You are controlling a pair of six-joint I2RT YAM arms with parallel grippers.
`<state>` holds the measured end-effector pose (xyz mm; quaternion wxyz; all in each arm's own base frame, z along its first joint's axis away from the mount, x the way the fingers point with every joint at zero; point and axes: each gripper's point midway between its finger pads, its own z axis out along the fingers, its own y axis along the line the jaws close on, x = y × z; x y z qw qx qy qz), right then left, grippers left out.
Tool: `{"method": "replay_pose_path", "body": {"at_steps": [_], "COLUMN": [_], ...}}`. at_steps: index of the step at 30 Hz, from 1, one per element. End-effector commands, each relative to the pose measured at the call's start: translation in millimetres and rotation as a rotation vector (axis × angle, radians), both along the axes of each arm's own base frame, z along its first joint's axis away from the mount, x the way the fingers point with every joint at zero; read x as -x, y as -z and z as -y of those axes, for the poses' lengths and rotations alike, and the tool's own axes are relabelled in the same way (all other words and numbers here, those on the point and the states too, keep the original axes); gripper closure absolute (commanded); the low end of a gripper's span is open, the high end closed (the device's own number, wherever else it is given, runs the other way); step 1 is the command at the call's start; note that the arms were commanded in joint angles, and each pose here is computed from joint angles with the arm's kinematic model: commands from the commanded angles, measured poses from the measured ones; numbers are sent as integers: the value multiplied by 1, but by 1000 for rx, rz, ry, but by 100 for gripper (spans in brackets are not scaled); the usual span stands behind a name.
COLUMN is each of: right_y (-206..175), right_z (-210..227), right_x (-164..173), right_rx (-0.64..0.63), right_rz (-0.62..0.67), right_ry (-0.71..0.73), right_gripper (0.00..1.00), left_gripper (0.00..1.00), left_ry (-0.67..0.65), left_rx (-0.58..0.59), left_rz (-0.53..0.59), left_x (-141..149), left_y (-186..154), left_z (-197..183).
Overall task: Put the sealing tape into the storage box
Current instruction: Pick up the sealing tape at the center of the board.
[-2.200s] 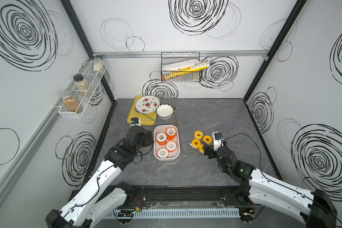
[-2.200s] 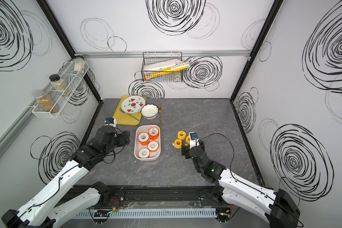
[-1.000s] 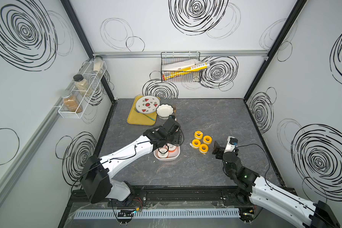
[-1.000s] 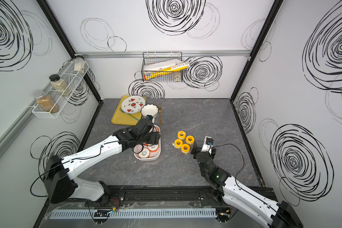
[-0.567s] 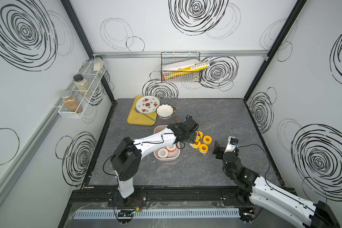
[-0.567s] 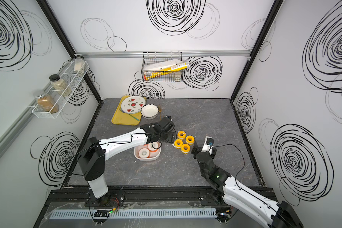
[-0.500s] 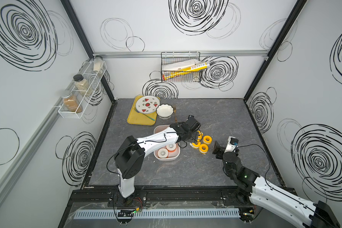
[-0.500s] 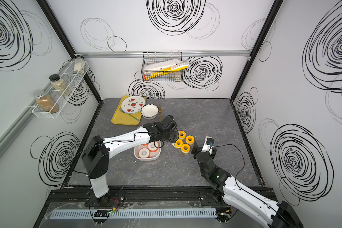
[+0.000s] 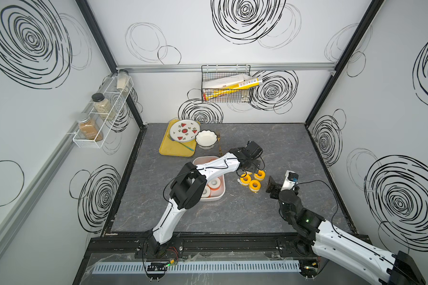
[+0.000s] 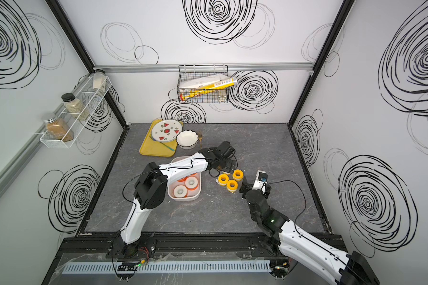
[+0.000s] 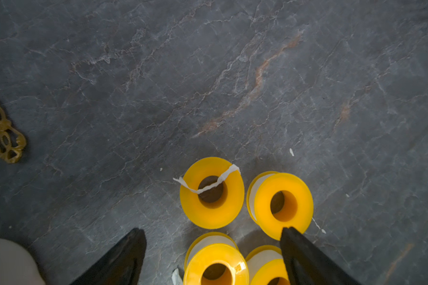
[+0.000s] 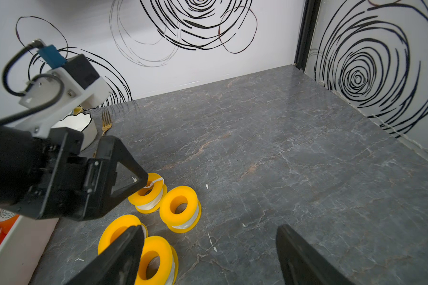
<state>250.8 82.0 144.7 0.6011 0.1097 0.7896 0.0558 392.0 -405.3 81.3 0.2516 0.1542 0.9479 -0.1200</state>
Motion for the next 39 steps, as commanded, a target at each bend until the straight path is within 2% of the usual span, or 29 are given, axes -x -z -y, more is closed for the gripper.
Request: {"method": "replay_pose_path", "body": {"at_steps": [1,20,31,39], "right_y": [-2,-2,-1,0], "right_z": [3,1,0,-1], "right_x": [-1,-2,-2,-3], "right_rx": [-1,6,12,19], "right_rz": [3,-2,-7,-13], "right_ry": [19,15,13,11], "right_gripper": [12,11,11,11], "left_gripper": [7,7,18,19], "left_ry": [2,17,-18,-24], "left_rx": [-7,-45,-85,-102], "left_rz": [-22,-68,-55,-43], "left_x": [-9,-13,-19,-27], "left_y": [7,49,58,59], "left_z": [-2,5,-4,-3]}}
